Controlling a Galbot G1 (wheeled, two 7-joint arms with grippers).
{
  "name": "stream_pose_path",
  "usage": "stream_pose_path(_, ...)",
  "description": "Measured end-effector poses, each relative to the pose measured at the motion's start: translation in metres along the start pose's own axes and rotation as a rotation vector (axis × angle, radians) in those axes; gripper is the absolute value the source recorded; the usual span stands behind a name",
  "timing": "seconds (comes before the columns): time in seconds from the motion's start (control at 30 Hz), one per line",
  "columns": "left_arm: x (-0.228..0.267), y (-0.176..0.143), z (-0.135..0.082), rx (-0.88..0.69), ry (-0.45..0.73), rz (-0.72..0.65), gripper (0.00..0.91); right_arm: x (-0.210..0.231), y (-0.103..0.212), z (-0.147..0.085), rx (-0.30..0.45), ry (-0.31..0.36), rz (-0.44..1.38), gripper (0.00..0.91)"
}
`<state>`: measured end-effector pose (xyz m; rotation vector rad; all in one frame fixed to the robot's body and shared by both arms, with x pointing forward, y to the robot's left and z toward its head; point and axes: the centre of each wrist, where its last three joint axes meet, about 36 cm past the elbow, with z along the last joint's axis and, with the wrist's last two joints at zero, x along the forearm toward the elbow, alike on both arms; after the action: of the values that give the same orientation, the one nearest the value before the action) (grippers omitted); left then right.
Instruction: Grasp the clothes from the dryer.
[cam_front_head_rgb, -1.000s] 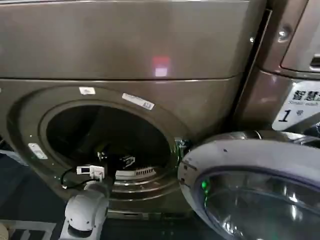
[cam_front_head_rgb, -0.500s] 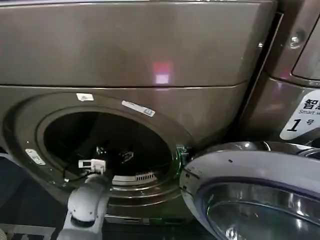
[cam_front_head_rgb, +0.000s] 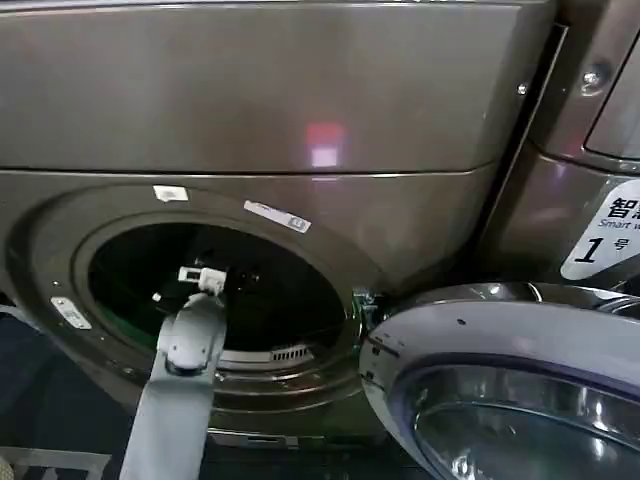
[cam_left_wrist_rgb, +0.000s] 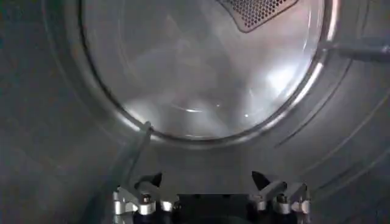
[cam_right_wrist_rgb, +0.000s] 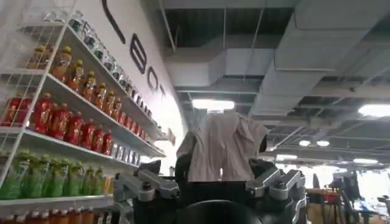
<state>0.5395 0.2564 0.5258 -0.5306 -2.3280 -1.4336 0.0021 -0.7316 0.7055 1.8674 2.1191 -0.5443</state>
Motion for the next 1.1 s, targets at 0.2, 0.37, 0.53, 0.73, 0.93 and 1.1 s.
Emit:
stream_pose_path(0.2,-0.013,0.020,-0.006,-0.355,-0.017,0.171,0.907,0.000,0.004,0.003,-0.002,0.003,-0.006,0.907)
stream_pose_path(0.37,-0.025,0.032,-0.014,-0.586,-0.008,0.279,0.907,-0.001,0.007,0.003,0.001,0.005,-0.014,0.907)
stream_pose_path(0.53,-0.037,0.039,-0.020,-0.737,0.034,0.361,0.907,0.000,0.010,0.008,0.002,0.012,-0.020,0.907)
stream_pose_path(0.73,-0.052,0.040,-0.025,-0.831,0.059,0.440,0.907,0.000,0.013,0.008,0.006,0.010,-0.027,0.907)
stream_pose_path(0.93,-0.065,0.032,-0.016,-0.861,0.074,0.521,0.907,-0.001,0.014,0.007,0.012,0.009,-0.030,0.907)
stream_pose_path(1.1,-0.073,0.023,-0.005,-0.856,0.074,0.574,0.907,-0.003,0.018,0.006,0.016,0.005,-0.035,0.907)
